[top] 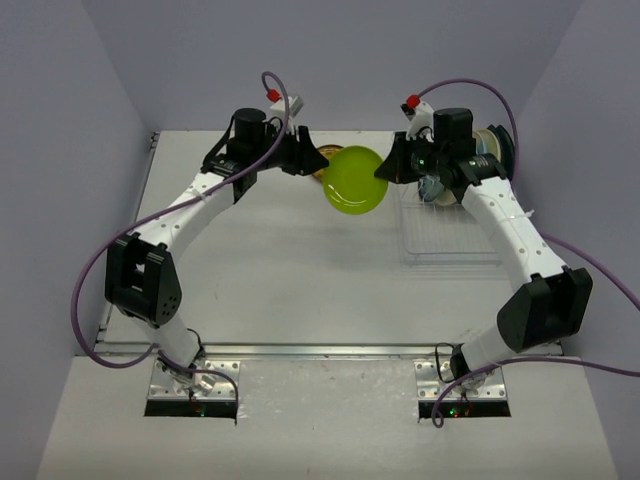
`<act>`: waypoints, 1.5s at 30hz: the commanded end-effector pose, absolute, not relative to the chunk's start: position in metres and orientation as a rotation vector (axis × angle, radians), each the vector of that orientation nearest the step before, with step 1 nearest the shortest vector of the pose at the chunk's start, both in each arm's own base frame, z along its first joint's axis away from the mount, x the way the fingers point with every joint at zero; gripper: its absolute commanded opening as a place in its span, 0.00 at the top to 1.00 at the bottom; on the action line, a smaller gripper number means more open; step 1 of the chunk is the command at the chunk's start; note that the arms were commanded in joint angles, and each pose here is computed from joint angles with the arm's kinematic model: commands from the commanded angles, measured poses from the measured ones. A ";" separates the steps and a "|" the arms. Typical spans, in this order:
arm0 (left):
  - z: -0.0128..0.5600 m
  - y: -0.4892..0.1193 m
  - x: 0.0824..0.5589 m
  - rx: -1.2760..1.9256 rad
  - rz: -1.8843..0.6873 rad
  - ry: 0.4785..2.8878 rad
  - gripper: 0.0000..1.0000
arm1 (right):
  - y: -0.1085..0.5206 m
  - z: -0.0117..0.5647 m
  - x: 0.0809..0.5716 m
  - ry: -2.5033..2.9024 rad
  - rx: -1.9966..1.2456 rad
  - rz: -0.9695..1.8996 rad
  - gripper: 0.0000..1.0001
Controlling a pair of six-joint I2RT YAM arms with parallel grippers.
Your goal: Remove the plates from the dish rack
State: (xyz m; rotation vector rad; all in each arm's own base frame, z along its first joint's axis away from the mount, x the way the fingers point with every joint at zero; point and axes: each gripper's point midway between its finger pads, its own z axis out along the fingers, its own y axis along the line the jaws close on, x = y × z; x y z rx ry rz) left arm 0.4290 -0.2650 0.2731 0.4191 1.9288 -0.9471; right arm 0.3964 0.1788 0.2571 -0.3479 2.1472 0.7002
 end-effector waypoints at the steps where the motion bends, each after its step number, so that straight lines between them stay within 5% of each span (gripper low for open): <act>1: 0.284 -0.269 0.430 0.455 -0.986 1.897 0.65 | 0.194 0.294 0.389 2.011 -0.399 0.810 1.00; 17: 0.246 -0.279 0.418 0.481 -1.362 1.930 1.00 | 0.196 0.280 0.402 2.072 -0.339 0.824 0.97; 22: 0.233 -0.257 0.460 0.308 -1.246 1.954 1.00 | 0.175 0.263 0.412 2.121 -0.250 0.671 0.30; 27: 0.209 -0.221 0.525 0.037 -1.003 1.997 1.00 | 0.135 0.248 0.426 2.146 -0.089 0.457 0.14; 34: 0.162 -0.201 0.598 -0.318 -0.822 2.131 1.00 | 0.106 0.239 0.431 2.166 0.020 0.406 0.10; 45: 0.127 -0.208 0.637 -0.488 -0.819 2.054 1.00 | 0.095 0.215 0.432 2.219 0.055 0.399 0.11</act>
